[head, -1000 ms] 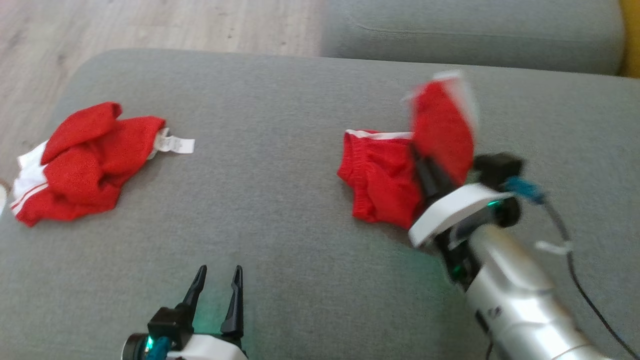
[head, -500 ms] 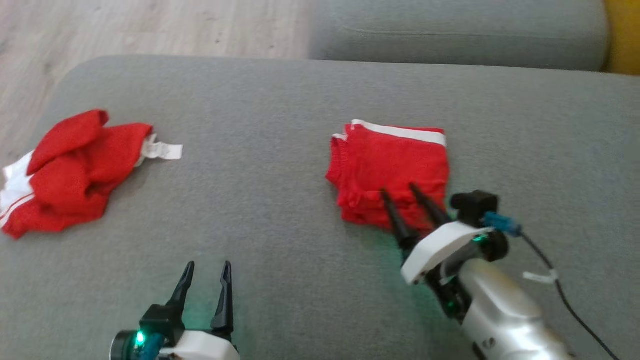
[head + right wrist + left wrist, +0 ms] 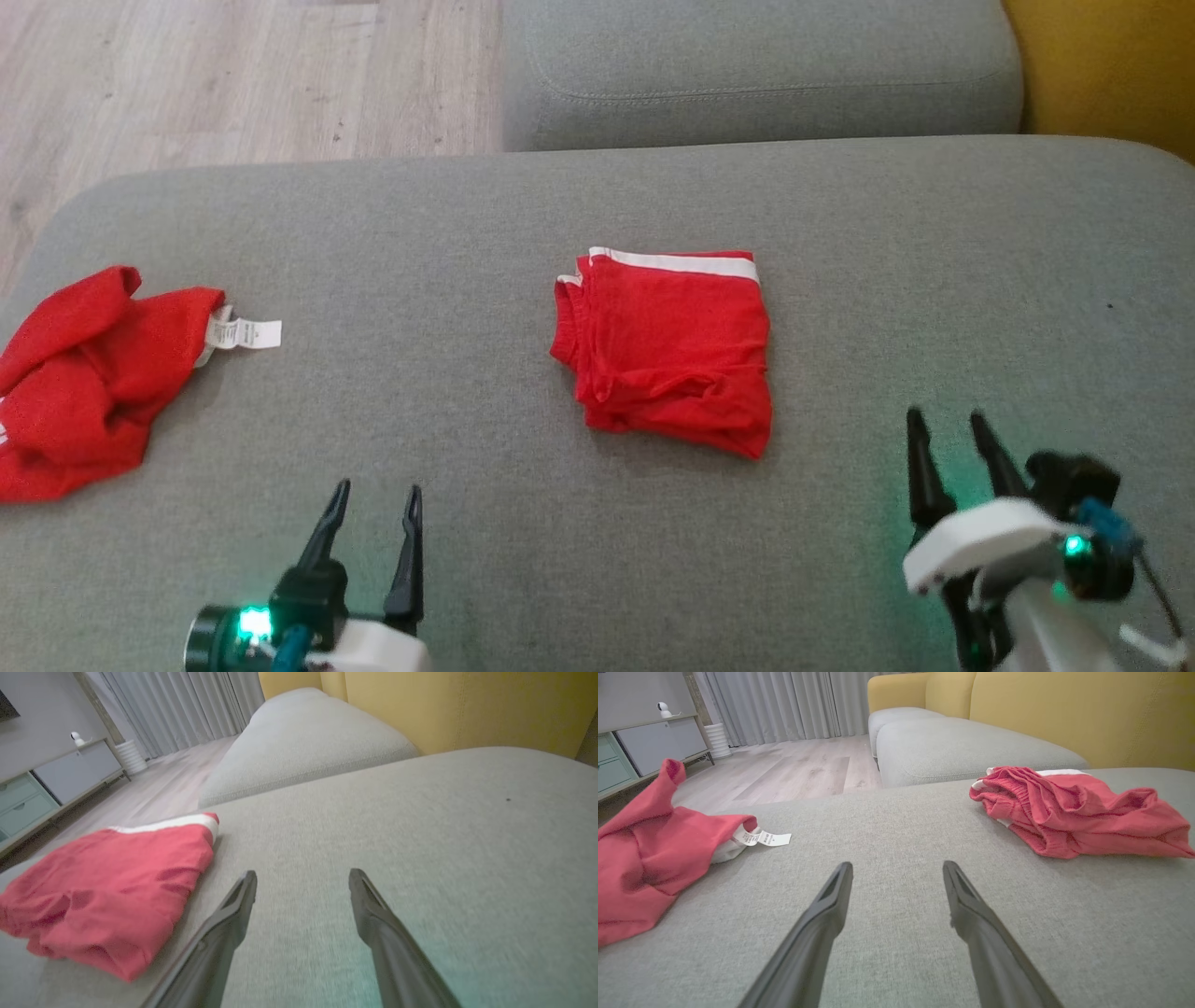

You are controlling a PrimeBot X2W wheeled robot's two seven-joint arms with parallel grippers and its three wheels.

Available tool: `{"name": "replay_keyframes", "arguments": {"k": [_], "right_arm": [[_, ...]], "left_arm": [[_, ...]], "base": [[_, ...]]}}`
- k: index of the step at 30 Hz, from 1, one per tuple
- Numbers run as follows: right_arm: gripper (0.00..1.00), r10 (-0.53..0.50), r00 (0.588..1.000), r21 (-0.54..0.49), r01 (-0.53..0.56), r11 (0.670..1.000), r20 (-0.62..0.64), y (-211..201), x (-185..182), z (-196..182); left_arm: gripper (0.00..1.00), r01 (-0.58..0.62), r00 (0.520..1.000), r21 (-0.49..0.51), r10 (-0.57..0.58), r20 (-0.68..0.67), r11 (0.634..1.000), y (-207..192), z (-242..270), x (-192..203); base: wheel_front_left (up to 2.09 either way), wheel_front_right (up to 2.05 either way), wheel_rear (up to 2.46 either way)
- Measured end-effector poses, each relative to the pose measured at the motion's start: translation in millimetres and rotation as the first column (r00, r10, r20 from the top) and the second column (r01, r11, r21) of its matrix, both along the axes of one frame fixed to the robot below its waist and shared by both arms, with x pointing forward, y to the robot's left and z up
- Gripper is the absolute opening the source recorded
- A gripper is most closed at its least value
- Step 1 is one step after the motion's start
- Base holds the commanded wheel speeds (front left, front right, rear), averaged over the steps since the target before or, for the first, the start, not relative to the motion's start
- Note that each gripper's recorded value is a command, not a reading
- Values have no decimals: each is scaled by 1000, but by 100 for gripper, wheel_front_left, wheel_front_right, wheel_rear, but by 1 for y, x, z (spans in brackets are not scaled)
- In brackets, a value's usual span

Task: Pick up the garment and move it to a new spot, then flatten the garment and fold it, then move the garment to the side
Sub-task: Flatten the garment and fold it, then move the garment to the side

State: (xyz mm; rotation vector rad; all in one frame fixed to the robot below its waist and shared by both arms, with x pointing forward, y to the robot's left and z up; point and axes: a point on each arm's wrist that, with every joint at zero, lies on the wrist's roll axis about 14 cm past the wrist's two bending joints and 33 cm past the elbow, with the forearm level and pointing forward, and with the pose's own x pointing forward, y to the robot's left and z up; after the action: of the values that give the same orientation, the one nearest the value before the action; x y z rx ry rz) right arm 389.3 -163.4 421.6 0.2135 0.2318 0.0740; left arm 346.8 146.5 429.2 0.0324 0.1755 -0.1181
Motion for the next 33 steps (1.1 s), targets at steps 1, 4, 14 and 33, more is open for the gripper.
{"name": "replay_keyframes", "arguments": {"k": [1,4,14,33], "right_arm": [[100,2,1000,-10,-2,1000,-14,0,-5,-5],[100,-3,999,-18,3,1000,-32,0,-12,-12],[100,130,991,-39,-131,991,-20,40,0,-8],[0,277,931,-53,-298,953,-237,106,73,-55]], "left_arm": [[100,-1,1000,-1,1,-7,1000,0,-2,-2],[100,-2,999,-3,2,-34,1000,-2,-11,-11],[100,-9,999,-11,8,-40,1000,-3,-12,-15],[100,-146,981,-28,141,-130,989,29,-34,-31]], "base": [[0,0,0],[0,0,0],[0,0,0],[0,0,0]]}}
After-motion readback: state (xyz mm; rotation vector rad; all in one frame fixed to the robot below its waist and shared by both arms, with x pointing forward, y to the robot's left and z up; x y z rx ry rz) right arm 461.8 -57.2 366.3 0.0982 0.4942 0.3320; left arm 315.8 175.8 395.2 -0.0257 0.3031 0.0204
